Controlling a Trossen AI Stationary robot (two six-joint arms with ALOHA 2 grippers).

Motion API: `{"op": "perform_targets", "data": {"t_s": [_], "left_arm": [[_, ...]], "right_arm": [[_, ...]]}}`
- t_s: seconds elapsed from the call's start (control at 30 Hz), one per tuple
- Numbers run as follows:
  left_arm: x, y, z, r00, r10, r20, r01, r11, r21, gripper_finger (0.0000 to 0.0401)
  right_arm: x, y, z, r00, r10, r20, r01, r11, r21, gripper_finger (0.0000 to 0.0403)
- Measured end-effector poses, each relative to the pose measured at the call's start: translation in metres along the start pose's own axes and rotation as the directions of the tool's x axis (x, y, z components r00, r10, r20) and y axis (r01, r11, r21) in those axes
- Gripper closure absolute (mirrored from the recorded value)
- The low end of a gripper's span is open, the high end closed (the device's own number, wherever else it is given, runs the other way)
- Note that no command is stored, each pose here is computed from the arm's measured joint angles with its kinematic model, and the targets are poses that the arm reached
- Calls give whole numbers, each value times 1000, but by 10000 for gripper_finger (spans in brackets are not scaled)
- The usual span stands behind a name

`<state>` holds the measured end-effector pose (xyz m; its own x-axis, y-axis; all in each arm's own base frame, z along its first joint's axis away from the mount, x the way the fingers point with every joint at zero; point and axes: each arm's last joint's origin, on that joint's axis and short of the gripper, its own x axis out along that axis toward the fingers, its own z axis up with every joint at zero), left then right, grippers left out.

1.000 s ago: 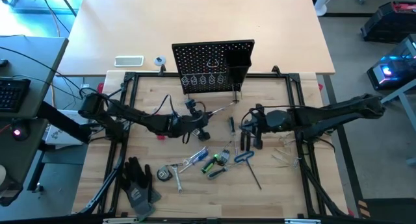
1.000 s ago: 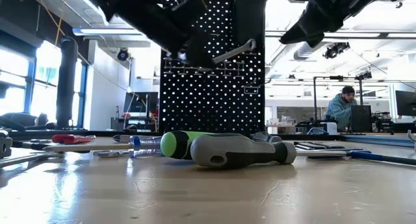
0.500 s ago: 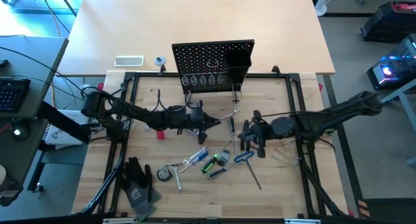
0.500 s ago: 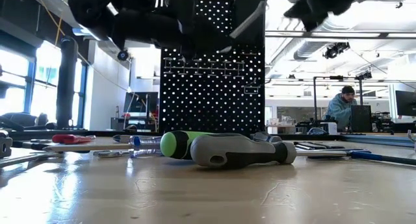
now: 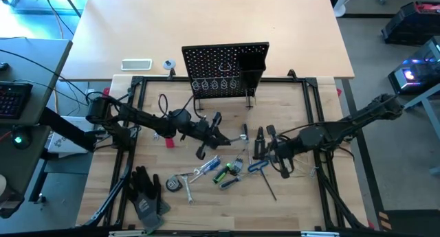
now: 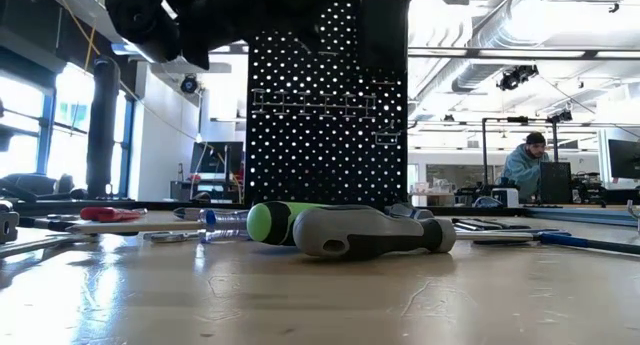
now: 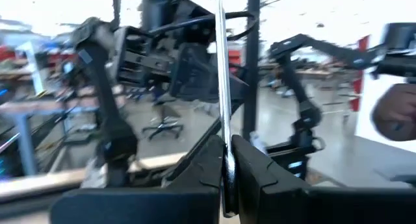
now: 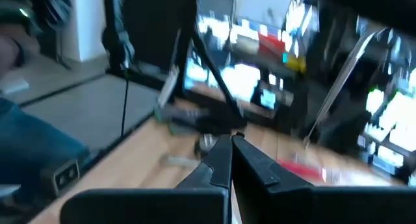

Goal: Hang tools onto peg board
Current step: Hang the wrench onto the pegboard

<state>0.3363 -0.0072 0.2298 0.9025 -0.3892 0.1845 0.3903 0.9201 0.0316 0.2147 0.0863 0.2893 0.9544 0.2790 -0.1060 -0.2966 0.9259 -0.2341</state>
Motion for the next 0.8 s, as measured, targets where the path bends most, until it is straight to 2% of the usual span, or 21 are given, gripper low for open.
{"op": "perform_targets", "data": {"t_s": [0.13,0.3,0.43,0.57,0.67,0.8], "left_arm": [[1,-3,2,999,-39,21,39,999,8,395],[2,-6,3,999,-41,27,40,999,16,395],[4,-10,3,999,-22,37,21,999,41,394],[5,-12,3,999,-14,39,11,998,66,394],[5,-14,4,998,-52,43,49,997,62,394],[5,-16,4,988,-147,36,146,989,20,394]], "right_arm": [[-1,1,12,993,0,119,10,996,-85,387],[4,-1,17,980,-37,196,60,992,-114,329],[17,-6,8,977,-127,169,145,984,-101,286],[30,-10,1,971,-163,174,183,977,-108,274],[35,-10,-4,975,-149,166,175,972,-158,273],[35,-13,-2,975,-56,213,101,973,-206,274]]}}
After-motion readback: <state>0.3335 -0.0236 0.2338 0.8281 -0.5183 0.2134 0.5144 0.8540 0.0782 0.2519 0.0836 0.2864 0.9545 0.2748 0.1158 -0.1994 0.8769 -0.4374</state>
